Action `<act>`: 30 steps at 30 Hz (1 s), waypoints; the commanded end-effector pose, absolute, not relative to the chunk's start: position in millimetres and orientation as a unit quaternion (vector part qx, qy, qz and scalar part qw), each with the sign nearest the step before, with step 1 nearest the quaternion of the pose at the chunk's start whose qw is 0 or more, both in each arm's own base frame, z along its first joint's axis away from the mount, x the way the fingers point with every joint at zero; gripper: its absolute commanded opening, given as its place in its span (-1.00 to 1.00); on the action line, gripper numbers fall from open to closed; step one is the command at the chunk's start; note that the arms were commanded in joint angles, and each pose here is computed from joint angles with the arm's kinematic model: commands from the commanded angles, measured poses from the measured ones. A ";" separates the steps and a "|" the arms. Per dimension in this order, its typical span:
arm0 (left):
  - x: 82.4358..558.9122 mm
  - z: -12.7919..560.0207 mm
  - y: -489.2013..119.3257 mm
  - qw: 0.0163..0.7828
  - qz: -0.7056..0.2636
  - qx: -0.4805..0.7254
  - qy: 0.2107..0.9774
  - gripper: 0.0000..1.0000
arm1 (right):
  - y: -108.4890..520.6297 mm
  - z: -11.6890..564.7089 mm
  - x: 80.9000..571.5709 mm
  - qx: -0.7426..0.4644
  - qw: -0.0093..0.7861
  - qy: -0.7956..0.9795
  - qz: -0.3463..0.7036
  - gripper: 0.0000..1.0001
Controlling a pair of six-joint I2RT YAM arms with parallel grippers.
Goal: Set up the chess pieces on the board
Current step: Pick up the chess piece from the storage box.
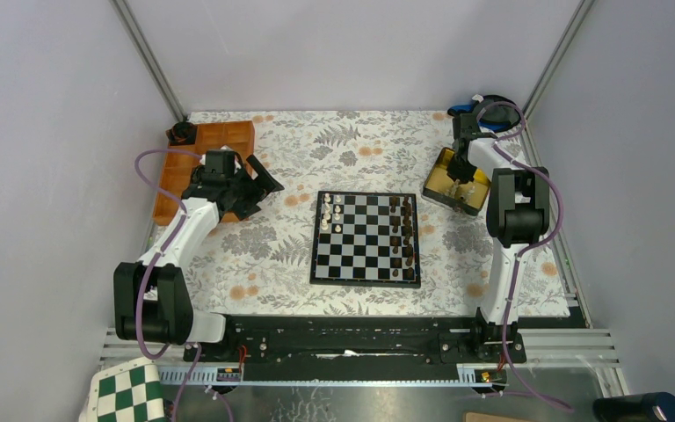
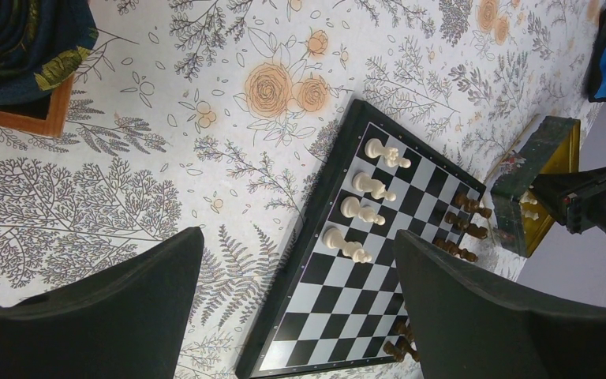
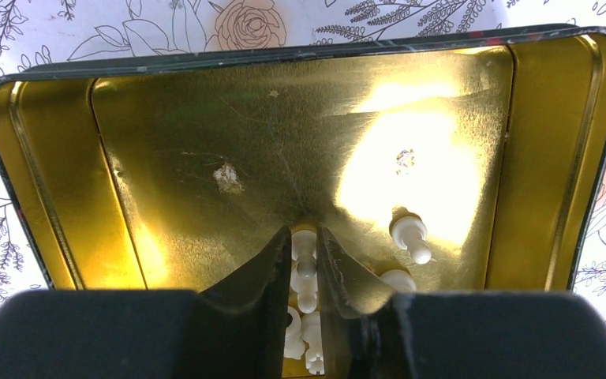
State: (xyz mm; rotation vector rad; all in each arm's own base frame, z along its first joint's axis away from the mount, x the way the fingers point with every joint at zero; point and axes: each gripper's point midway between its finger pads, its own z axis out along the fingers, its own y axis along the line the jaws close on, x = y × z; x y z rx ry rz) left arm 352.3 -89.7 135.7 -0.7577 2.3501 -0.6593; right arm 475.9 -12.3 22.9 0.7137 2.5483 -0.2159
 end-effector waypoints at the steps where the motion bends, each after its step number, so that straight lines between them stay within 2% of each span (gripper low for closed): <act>1: 365.7 147.8 -85.9 0.318 -0.251 -0.279 0.871 0.94 | -12.5 37.3 479.9 0.266 0.256 0.927 -0.071 -0.55; 11: 361.5 149.4 -84.9 0.321 -0.251 -0.281 0.869 0.94 | -12.8 45.7 479.6 0.265 0.264 0.925 -0.069 -0.92; 17: 358.5 152.4 -83.5 0.325 -0.250 -0.282 0.867 0.94 | -13.6 58.5 481.9 0.261 0.276 0.923 -0.068 -1.00; 30: 350.2 161.9 -80.1 0.336 -0.247 -0.280 0.865 0.94 | -10.2 98.5 479.5 0.253 0.306 0.916 -0.053 -1.00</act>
